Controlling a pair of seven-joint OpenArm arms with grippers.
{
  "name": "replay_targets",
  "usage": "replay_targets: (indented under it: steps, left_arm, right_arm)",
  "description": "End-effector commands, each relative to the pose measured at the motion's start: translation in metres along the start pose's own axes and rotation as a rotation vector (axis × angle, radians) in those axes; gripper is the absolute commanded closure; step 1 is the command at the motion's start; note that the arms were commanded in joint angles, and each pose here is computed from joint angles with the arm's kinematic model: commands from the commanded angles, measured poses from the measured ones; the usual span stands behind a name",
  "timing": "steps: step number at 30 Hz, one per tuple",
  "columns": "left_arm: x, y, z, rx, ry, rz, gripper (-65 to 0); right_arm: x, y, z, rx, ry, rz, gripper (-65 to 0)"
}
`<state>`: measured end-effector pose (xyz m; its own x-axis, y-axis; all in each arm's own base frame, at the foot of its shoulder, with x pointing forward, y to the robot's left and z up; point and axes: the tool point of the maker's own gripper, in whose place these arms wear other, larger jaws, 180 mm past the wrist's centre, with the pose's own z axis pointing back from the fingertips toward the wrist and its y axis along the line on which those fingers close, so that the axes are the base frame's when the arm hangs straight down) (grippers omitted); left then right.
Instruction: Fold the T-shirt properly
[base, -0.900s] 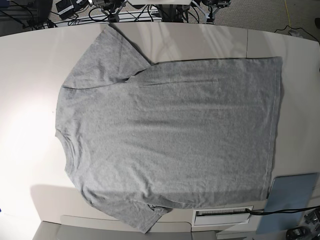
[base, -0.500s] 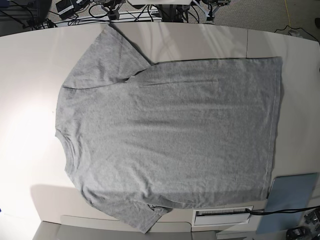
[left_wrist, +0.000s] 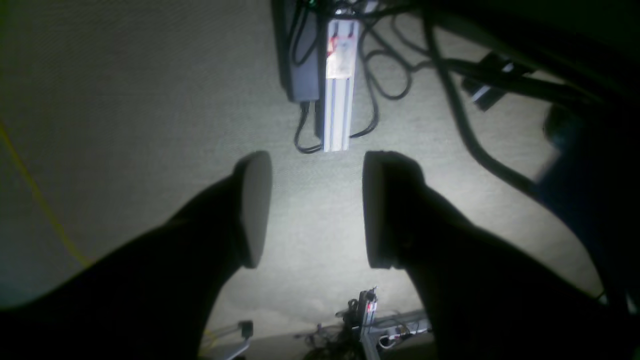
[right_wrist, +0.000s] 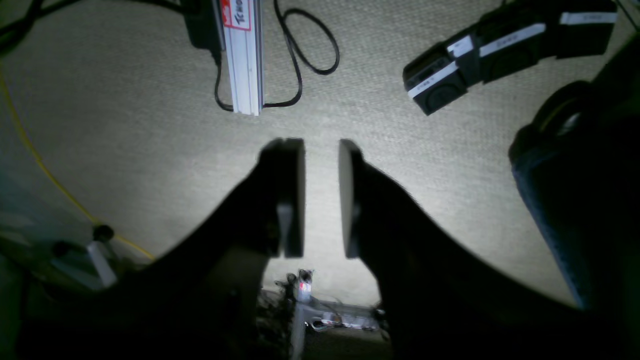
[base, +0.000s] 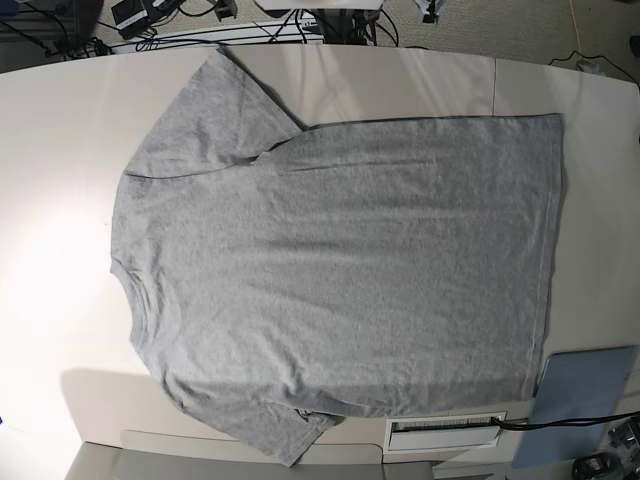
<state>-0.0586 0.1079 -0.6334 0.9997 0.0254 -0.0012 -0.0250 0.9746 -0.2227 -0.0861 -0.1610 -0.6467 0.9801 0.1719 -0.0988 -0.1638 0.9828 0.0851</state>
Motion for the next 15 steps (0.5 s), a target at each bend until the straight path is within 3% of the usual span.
replay_targets:
  steps: [1,8,12,15]
  left_arm:
    - [-0.011,0.0,0.005,-0.008,0.006,-0.003,-31.0]
    - [-0.015,0.013,0.05,0.021,-0.083,-0.094,-31.0]
    - [-0.007,0.022,0.086,0.022,-0.113,-0.211,-31.0]
    - [0.008,0.039,0.12,0.083,-0.156,-0.302,-31.0]
  right_arm:
    - [-0.014,-0.007,0.004,-0.016,0.027,0.021,-12.7]
    - [-0.04,-0.033,0.046,-0.013,0.017,0.156,-12.7]
    - [-0.045,-0.053,0.089,-0.023,-0.042,0.19,-12.7]
    - [-0.04,-0.066,0.127,-0.044,-0.106,0.256,-12.7]
